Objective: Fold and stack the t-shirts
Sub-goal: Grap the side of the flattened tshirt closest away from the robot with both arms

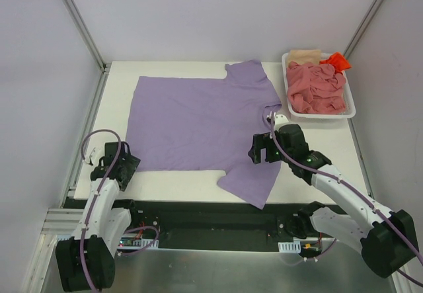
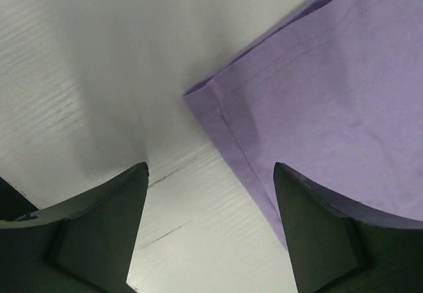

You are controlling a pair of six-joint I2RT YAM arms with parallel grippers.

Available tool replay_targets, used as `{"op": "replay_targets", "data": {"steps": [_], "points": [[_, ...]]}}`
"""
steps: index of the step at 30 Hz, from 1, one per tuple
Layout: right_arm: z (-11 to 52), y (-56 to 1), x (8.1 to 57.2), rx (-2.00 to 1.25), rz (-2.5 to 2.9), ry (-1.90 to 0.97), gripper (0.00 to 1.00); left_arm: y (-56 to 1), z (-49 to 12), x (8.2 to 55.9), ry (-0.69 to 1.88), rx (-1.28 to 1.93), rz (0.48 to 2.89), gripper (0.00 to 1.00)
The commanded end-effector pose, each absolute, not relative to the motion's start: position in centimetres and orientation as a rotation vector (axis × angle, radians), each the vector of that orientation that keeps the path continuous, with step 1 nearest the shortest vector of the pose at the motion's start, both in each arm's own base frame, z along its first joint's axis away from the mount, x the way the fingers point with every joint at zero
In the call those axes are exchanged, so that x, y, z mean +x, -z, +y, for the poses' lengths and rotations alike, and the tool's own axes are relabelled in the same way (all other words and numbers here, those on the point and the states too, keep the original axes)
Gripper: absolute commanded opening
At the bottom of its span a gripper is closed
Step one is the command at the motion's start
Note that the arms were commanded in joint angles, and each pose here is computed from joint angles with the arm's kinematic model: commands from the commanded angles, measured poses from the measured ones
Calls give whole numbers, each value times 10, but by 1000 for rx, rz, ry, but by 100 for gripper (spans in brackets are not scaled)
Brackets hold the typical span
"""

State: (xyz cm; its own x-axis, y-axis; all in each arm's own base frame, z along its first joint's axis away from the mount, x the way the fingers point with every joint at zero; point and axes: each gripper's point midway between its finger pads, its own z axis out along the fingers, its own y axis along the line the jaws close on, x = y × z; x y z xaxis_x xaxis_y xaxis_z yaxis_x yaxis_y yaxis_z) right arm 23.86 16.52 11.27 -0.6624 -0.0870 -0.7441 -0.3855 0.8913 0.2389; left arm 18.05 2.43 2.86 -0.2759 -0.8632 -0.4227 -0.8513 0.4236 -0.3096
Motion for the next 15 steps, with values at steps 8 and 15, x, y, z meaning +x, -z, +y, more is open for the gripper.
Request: {"op": "replay_targets", "data": {"steps": [8, 15], "points": [[166, -120, 244, -313, 2229, -489, 96, -19, 42, 206, -40, -1492, 2059, 65], [165, -118, 245, -311, 2240, -474, 96, -1, 39, 209, -84, -1526, 2141, 47]]}}
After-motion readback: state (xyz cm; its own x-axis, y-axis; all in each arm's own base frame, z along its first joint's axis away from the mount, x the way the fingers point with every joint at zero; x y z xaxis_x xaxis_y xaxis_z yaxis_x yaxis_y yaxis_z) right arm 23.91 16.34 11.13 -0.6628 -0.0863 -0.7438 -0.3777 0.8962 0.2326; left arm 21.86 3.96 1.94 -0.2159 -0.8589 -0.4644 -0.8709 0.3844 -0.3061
